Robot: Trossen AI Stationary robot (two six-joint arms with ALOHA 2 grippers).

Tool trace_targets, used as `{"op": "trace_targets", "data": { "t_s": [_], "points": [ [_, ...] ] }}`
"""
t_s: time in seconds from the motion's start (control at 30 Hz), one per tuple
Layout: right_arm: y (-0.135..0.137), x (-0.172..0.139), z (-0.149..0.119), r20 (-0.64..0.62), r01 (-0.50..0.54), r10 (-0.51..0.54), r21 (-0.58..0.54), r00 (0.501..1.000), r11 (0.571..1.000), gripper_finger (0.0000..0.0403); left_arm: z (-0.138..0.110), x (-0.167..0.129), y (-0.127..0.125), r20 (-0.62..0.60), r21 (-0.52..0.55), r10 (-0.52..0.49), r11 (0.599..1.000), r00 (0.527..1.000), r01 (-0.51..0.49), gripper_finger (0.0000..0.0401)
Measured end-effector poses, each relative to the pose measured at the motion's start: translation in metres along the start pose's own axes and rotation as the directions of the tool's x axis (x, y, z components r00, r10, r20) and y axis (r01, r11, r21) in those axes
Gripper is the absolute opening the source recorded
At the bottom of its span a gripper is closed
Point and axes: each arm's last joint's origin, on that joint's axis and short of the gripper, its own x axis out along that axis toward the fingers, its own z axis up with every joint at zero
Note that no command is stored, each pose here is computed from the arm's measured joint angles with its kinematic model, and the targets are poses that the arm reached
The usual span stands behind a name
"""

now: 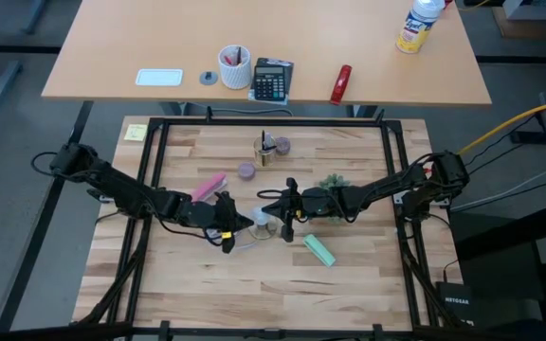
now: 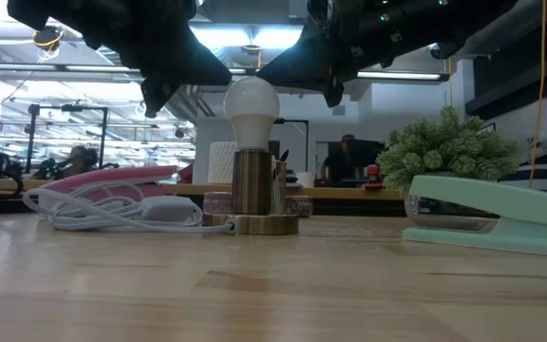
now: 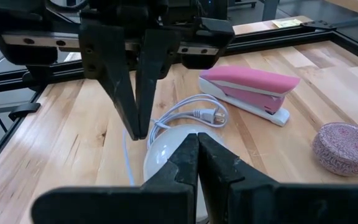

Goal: Screw lightbulb
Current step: Insert the lightbulb into the lamp

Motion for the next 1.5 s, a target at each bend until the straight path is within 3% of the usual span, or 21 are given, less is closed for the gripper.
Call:
{"op": "trace_targets", "data": {
  "t_s": [0.67,1.13,1.5],
  "points": [
    [0.001,0.000,-0.001,-0.014,-0.037,0.037,0.000,0.999,0.999,0.0014,0.004,0.005,0.011,0.027,-0.009,0.080,0.997,0.996,-0.079,0.0001],
    [0.004,0.000,-0.002,-0.033,-0.129,0.130,0.009,0.991,0.992,0.0014,0.007,0.005,0.015,0.086,-0.008,0.181,0.983,0.980,-0.181,0.0004],
    [0.003,0.000,-0.002,-0.031,-0.104,0.104,0.008,0.994,0.995,0.0014,0.013,0.003,0.017,0.123,0.011,0.193,0.981,0.973,-0.195,0.0005]
  ]
}}
